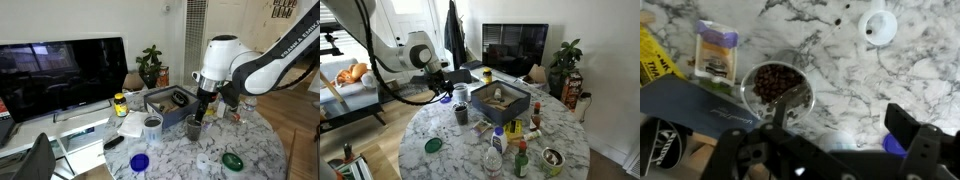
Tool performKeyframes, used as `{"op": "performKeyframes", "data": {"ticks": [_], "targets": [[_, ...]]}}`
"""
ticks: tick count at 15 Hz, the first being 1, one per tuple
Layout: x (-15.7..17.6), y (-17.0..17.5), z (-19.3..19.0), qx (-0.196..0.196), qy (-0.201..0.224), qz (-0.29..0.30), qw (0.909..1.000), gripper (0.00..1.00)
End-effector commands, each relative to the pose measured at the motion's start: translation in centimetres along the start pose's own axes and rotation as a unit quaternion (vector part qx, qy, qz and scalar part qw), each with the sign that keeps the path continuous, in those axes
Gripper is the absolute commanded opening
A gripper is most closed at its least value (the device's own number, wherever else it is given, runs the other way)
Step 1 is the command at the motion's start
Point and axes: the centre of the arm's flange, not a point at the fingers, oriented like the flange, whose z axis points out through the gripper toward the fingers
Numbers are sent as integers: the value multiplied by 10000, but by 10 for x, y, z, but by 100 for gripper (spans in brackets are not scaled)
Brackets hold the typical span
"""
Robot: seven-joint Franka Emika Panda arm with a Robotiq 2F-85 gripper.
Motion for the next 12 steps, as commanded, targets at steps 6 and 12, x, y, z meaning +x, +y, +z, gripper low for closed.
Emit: {"op": "performKeyframes", "data": {"ticks": [6, 12], "targets": [[12, 36, 25, -69, -386, -432, 9983, 41], [11, 47, 53, -32, -543, -659, 9963, 43]]}}
